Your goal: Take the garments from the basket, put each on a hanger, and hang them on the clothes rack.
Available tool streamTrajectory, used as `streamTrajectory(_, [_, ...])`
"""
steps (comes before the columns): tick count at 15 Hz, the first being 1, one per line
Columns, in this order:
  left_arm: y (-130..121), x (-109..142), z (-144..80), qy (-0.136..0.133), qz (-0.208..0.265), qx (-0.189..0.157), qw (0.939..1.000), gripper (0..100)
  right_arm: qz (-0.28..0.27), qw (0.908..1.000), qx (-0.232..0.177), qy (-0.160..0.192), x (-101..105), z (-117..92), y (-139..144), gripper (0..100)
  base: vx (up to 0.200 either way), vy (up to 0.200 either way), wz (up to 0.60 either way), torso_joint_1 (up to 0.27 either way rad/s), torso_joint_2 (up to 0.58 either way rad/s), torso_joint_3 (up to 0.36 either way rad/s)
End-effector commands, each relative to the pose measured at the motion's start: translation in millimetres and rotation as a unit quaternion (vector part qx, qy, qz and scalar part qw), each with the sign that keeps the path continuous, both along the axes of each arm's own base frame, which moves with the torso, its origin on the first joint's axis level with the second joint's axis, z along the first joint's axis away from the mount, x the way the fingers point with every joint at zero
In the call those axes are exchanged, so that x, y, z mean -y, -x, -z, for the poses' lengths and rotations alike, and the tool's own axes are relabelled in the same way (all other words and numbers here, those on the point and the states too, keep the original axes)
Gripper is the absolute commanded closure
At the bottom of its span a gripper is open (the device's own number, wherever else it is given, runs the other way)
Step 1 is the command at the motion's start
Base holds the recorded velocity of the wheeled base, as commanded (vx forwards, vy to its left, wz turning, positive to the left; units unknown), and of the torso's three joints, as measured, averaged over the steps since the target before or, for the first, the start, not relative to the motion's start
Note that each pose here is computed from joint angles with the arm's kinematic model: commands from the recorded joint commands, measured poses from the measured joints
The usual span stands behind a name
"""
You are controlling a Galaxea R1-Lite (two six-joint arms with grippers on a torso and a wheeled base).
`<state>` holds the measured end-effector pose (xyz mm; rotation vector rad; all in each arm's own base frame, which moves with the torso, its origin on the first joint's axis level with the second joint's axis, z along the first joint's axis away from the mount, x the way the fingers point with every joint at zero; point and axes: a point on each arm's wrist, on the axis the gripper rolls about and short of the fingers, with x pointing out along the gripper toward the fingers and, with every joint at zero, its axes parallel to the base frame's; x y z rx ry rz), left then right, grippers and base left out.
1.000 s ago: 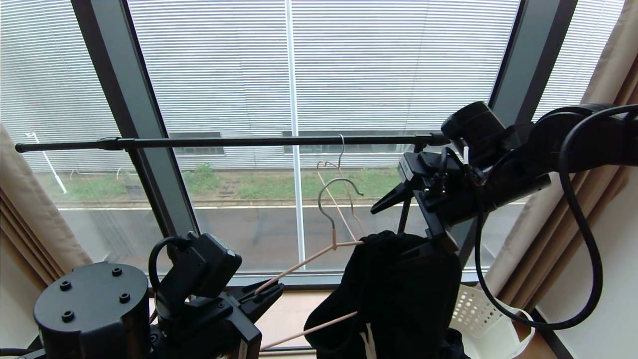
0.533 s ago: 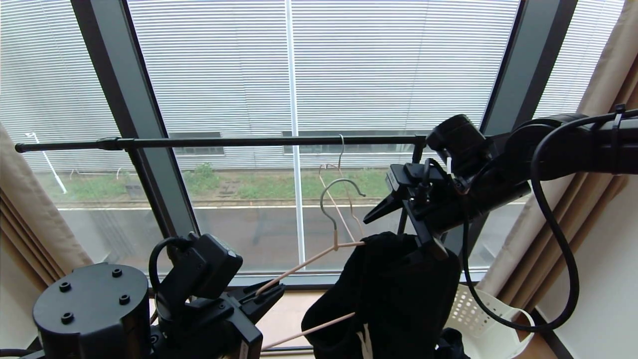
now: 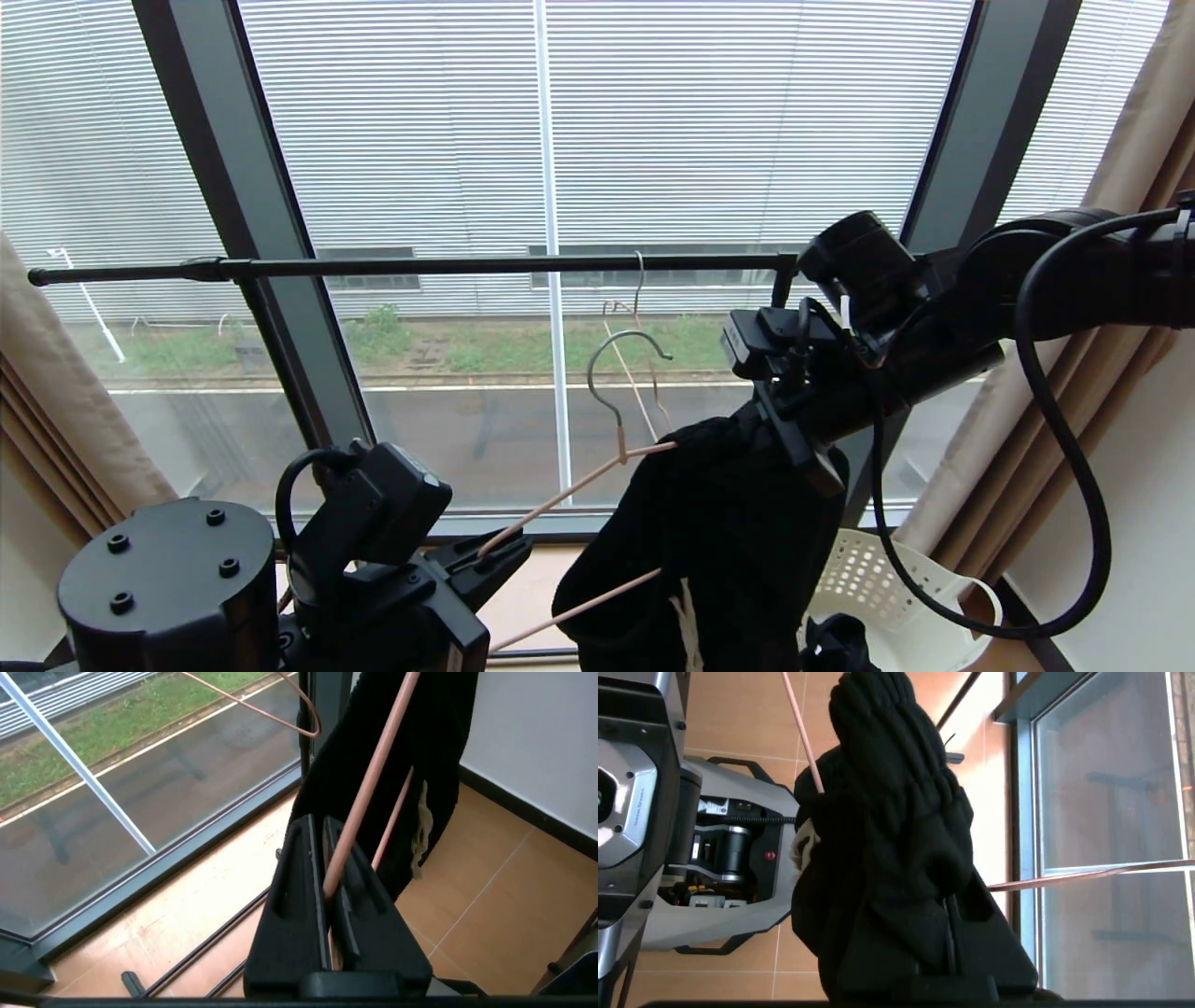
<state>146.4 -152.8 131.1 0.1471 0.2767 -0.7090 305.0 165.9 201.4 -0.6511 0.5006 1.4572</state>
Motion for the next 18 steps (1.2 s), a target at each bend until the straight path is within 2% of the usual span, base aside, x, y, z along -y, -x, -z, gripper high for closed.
streamTrajectory(1, [1.2,-1.4,3.9,-0.009,-0.001,-0.005,0.9999,100,-0.001,1.0,0.007,-0.004,3.9,-8.0,9.1,100,0.0,0.0,0.0,0.0,0.0,0.0])
streamTrajectory(2, [0.5,-1.2,2.5,-0.006,-0.002,-0.004,1.0,0,-0.001,1.0,0.005,-0.003,5.2,-7.8,11.8,100,0.0,0.0,0.0,0.0,0.0,0.0])
streamTrajectory(5, [8.9,-11.2,-5.6,0.013,0.005,0.008,0.9999,0,0.001,1.0,0.001,0.0,8.5,-6.8,16.2,100,0.0,0.0,0.0,0.0,0.0,0.0])
streamTrajectory(7, [13.3,-34.5,-13.0,0.044,0.022,0.014,0.9987,0,0.009,1.0,-0.001,0.001,13.7,-6.4,15.4,100,0.0,0.0,0.0,0.0,0.0,0.0])
streamTrajectory(8, [12.9,-51.2,-20.3,0.071,0.022,0.021,0.997,0,0.016,0.9999,-0.004,0.001,18.3,-4.7,13.5,100,0.0,0.0,0.0,0.0,0.0,0.0])
streamTrajectory(9, [12.8,-52.2,-20.8,0.073,0.022,0.021,0.9969,0,0.017,0.9998,-0.004,0.002,18.8,-4.3,13.4,100,0.0,0.0,0.0,0.0,0.0,0.0])
streamTrajectory(10, [11.2,-70.3,-29.0,0.121,0.021,0.012,0.9923,0,0.025,0.9997,-0.006,0.002,24.2,-3.9,12.0,100,0.0,0.0,0.0,0.0,0.0,0.0])
streamTrajectory(11, [7.4,-86.7,-34.8,0.167,0.024,-0.009,0.9856,0,0.03,0.9995,-0.006,0.002,28.5,-4.5,13.4,100,0.0,0.0,0.0,0.0,0.0,0.0])
streamTrajectory(13, [0.1,-103.3,-37.8,0.197,0.03,-0.031,0.9795,0,0.032,0.9995,-0.005,0.0,31.6,-6.7,17.0,100,0.0,0.0,0.0,0.0,0.0,0.0])
streamTrajectory(14, [-13.6,-113.2,-33.2,0.219,0.029,-0.074,0.9725,0,0.034,0.9994,-0.002,-0.002,35.0,-10.2,21.6,100,0.0,0.0,0.0,0.0,0.0,0.0])
streamTrajectory(15, [-28.5,-118.5,-27.6,0.231,0.015,-0.106,0.967,0,0.029,0.9995,-0.003,-0.013,37.1,-13.4,26.6,100,0.0,0.0,0.0,0.0,0.0,0.0])
streamTrajectory(17, [-51.8,-122.0,-19.7,0.236,-0.004,-0.135,0.9623,0,0.027,0.9993,-0.003,-0.026,42.4,-18.1,32.4,100,0.0,0.0,0.0,0.0,0.0,0.0])
streamTrajectory(18, [-74.1,-119.6,-8.6,0.235,-0.01,-0.164,0.9581,0,0.029,0.999,0.003,-0.034,46.9,-22.5,36.9,100,0.0,0.0,0.0,0.0,0.0,0.0])
